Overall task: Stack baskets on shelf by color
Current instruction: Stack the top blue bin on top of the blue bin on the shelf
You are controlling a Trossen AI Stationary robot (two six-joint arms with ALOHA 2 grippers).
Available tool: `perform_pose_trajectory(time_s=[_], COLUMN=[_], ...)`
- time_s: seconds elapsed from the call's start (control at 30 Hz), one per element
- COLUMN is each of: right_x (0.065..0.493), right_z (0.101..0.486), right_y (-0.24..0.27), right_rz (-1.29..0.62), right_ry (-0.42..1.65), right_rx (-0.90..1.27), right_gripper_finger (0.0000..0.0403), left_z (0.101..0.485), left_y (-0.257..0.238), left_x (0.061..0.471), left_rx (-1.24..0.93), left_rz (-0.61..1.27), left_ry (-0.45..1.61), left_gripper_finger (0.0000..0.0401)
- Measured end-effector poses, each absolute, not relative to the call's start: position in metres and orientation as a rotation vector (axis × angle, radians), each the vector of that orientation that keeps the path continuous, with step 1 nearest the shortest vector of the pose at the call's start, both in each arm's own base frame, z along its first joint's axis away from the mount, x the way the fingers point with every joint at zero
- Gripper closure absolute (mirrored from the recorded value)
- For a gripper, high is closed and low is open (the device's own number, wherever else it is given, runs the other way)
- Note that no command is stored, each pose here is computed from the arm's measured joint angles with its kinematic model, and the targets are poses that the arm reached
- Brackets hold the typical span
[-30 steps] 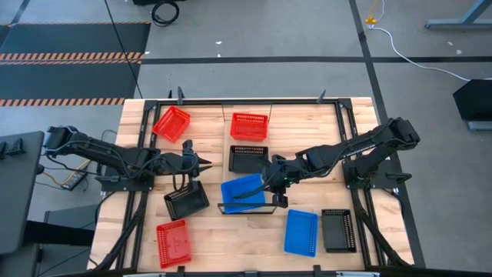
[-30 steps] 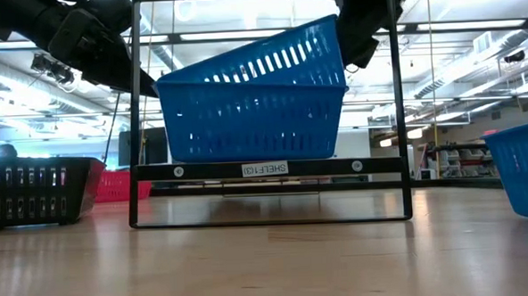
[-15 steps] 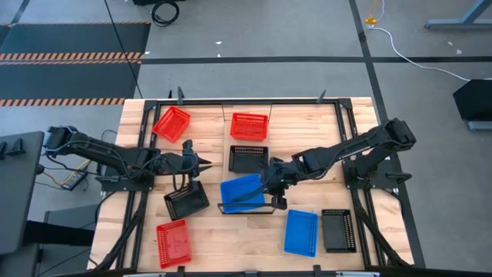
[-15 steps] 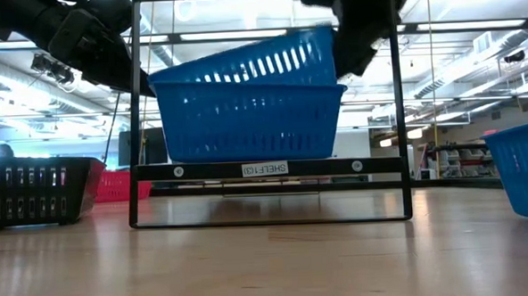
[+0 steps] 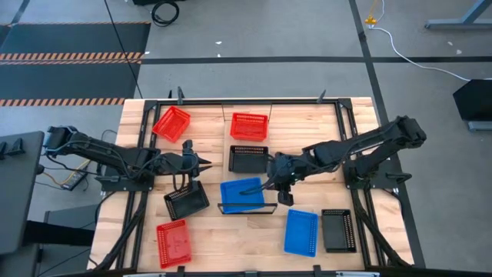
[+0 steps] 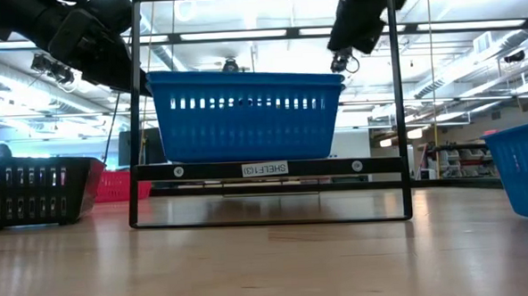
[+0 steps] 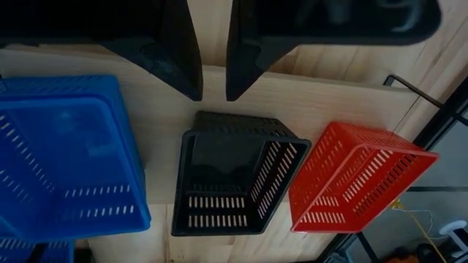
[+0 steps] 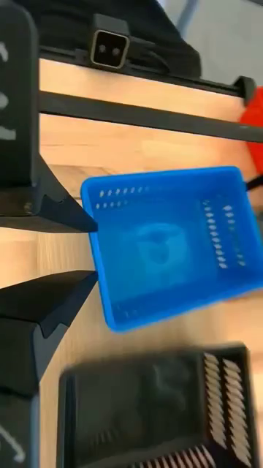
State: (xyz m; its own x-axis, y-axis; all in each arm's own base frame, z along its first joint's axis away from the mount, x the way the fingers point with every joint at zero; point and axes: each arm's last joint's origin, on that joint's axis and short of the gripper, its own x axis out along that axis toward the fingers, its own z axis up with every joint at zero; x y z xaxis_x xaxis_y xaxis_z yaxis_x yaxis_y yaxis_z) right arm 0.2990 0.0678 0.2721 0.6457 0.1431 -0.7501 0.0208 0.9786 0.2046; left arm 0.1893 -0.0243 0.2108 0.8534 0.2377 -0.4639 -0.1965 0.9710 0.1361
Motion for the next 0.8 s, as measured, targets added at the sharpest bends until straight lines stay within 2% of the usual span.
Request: perform_pose_trajectory(time_s=[0.1,0.27,0.43,0.7,0.8], right_x=[0.293,0.278,0.268,0.258,0.257], right_z=[0.28,0.288,0.298,0.313,0.315], right_y=[0.066,0.059,0.049,0.038,0.035], right_rz=[0.05,-0.069,-0.253,-0.569,-0.613], right_ry=[0.844,0.855,0.802,0.654,0.632], right_rx=[0.191,0.134,0.058,-0.068,-0.078], right_gripper_finger=[0.0302,0.0302,0.0302,0.0302,0.0302], left_z=[0.209,0.2,0.188,0.169,0.165], left_y=[-0.025,-0.032,-0.041,-0.048,-0.045], left_x=[0.189,0.185,0.193,0.219,0.222], left_rx=[0.035,-0.067,-0.027,0.079,0.071], left_rz=[0.205,-0.002,-0.053,-0.101,-0.097], left_ry=[0.511,0.634,0.685,0.654,0.66], left_gripper_finger=[0.0334,0.0329,0.0331,0.0331,0.0329])
